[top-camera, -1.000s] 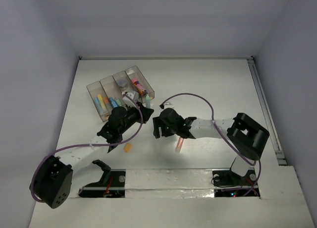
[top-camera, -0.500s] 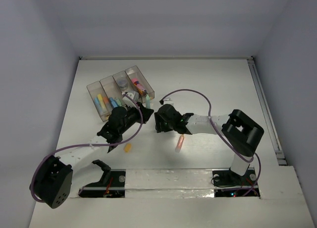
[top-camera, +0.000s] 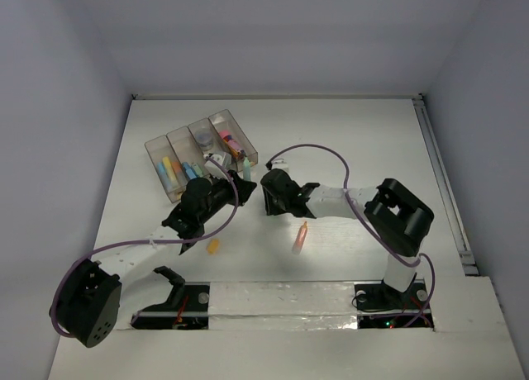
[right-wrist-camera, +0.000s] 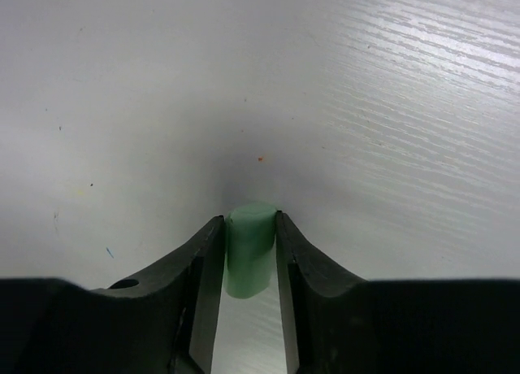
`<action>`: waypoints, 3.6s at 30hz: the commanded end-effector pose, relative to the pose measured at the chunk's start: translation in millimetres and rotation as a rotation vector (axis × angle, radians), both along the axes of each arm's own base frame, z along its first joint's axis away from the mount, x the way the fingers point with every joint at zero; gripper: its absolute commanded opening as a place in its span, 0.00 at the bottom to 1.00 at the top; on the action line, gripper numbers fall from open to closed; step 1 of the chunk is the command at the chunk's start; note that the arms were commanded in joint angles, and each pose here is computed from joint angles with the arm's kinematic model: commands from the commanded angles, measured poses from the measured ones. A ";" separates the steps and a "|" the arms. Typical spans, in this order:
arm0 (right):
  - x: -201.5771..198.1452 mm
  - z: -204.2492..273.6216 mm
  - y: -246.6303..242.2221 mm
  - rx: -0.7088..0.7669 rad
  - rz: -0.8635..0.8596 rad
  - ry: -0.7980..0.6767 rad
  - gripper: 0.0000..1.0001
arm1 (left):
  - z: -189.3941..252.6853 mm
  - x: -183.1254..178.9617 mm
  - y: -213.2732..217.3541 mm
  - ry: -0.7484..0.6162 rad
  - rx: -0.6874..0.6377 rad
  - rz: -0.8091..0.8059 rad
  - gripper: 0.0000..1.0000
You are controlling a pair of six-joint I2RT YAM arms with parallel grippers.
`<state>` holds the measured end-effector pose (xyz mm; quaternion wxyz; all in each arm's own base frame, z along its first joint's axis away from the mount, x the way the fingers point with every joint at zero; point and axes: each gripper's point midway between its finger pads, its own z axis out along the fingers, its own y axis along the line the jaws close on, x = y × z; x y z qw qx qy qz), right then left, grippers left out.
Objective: Sort the stationery into containers
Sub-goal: Close the pen cap on the pen.
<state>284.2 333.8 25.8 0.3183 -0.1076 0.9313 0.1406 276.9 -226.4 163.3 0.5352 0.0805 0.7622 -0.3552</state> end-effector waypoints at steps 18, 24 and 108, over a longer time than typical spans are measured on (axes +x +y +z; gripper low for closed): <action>38.0 102.5 -66.2 0.085 -0.208 -0.260 0.00 | 17.4 -11.9 -23.0 -0.051 -0.092 -0.149 0.00; 45.8 196.1 -63.8 0.490 -0.133 -0.453 0.00 | 38.0 -40.6 -45.7 -0.053 -0.253 -0.336 0.00; -48.9 331.3 -5.5 1.349 0.459 -0.461 0.00 | 206.8 -197.5 -16.9 -0.482 -0.744 -0.961 0.00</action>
